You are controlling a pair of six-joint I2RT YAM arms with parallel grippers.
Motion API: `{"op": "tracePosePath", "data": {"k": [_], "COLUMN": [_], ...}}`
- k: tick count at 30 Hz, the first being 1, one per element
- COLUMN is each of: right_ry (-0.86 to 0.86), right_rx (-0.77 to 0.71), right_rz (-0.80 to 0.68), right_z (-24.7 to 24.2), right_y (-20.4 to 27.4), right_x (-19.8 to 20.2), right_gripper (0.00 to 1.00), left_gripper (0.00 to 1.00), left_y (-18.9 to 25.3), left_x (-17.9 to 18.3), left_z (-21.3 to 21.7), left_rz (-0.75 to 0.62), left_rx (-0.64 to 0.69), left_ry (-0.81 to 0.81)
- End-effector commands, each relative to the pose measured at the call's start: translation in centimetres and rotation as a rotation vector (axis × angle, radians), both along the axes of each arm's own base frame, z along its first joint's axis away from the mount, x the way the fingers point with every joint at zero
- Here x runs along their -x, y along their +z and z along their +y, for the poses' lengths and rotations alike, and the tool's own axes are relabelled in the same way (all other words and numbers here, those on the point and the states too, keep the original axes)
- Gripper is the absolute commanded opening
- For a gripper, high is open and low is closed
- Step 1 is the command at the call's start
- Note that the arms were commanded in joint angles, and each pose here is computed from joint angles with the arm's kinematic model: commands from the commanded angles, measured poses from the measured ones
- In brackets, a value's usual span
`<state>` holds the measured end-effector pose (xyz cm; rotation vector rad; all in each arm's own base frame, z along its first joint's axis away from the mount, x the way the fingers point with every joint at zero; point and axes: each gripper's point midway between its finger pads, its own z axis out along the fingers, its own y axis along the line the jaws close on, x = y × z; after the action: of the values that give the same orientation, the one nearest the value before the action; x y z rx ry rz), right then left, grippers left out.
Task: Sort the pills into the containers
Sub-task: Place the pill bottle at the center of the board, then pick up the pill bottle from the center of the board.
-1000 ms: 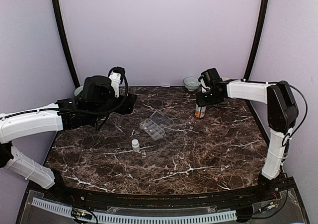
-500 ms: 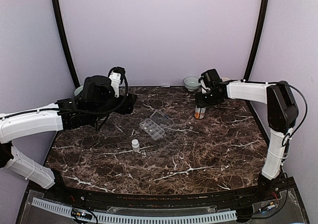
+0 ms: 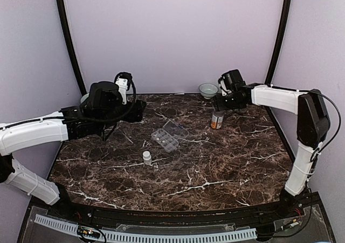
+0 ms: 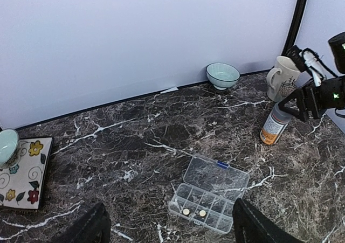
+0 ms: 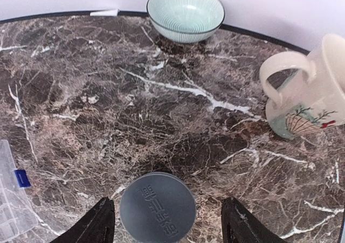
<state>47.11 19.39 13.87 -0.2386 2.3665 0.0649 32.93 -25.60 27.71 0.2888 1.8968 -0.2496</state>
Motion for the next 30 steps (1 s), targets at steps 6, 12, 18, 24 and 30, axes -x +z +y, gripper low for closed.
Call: {"op": "tracePosePath", "data": {"k": [6,12,18,24,30], "right_ry": [0.141,0.290,0.369,0.579,0.668], "right_rx": [-0.017,-0.184,-0.542,-0.612,-0.669], "right_rz": [-0.271,-0.509,-0.730,-0.657,-0.582], "right_z": [4.3,8.4,8.7,12.3,14.3], "right_y": [11.1,18.8,24.5,25.2,24.9], "right_x": [2.4,6.6,10.3,11.6,12.1], "right_gripper": [0.68,0.99,1.00,0.99,1.00], "left_gripper": [0.82,0.85,0.93,0.99,0.99], "left_y": [-2.8,-2.5,-2.1,-1.5,-1.4], "left_x": [-0.6,0.0,0.9,1.8,2.7], "left_z": [4.3,5.9,7.1,9.3,10.2], "left_rz": [0.147,0.122,0.087,0.055,0.052], "left_rx": [0.193,0.277,0.316,0.395,0.422], "left_ry": [0.077,0.078,0.090,0.161,0.176]}}
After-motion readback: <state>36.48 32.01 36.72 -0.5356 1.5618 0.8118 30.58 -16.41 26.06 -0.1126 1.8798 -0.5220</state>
